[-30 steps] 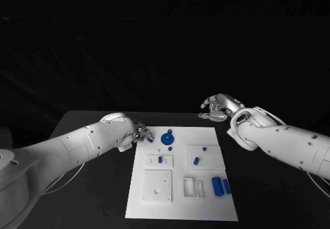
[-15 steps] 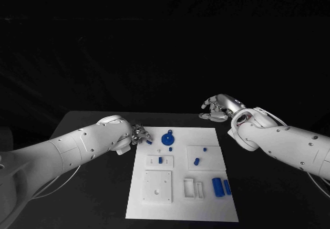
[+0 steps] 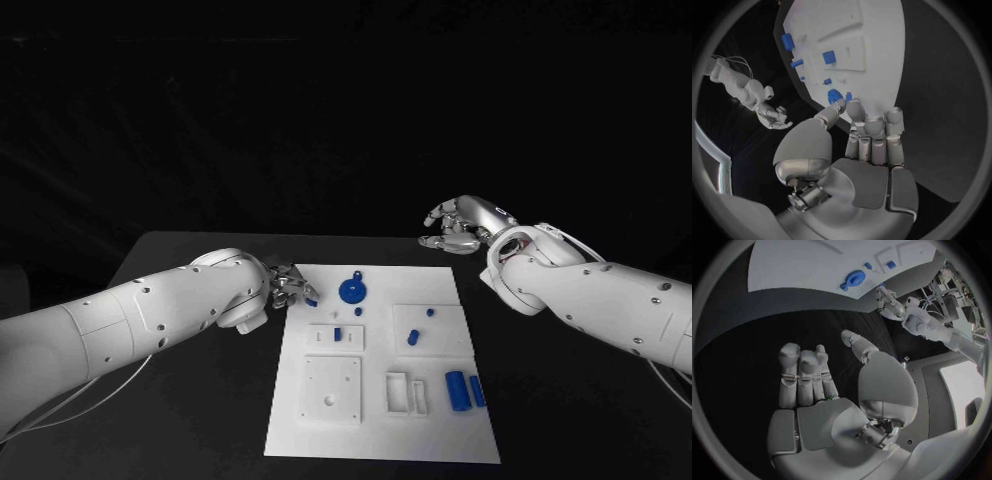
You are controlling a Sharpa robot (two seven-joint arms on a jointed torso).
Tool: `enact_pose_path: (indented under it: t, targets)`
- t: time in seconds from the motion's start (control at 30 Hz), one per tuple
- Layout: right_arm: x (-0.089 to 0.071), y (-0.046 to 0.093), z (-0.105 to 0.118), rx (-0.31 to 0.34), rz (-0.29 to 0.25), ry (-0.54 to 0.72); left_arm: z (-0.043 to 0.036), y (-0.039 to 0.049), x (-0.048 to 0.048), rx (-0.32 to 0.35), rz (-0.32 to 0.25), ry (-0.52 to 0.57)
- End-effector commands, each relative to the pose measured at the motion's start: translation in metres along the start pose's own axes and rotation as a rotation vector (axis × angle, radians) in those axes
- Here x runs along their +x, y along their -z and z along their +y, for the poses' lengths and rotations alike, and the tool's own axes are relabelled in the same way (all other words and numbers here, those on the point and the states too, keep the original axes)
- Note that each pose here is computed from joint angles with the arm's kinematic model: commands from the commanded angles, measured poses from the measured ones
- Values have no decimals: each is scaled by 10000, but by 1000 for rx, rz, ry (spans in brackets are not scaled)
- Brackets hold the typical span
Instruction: Assemble the parts on the task board
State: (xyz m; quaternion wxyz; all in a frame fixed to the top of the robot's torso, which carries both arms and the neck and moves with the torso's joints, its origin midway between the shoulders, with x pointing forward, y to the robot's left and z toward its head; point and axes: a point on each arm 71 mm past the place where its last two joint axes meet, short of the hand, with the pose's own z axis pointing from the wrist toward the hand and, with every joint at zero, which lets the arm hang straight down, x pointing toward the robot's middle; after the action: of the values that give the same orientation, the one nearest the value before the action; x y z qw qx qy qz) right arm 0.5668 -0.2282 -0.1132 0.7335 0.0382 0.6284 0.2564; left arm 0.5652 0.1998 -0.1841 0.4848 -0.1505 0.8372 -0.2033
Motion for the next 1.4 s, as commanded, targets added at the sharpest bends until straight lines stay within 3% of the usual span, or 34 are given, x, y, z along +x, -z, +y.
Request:
enact_pose_path:
  t: [0.03, 0.27, 0.63, 0.8, 1.1, 1.4]
  targets:
    - [9, 6, 14, -12, 12, 2, -38, 51, 10, 17, -51, 19]
    - [7, 16, 3, -10, 17, 2, -27, 179, 137, 20, -80, 25]
    - [3, 25, -6, -9, 18, 3, 64, 286, 354, 21, -69, -42]
    - [7, 24, 0, -11, 19, 3, 83, 303, 430, 23, -65, -72]
    - [7, 25, -1, -11, 19, 3, 101, 294, 485, 24, -82, -94]
    - [9, 24, 3, -12, 20, 3, 67, 297, 532, 39, -84, -95]
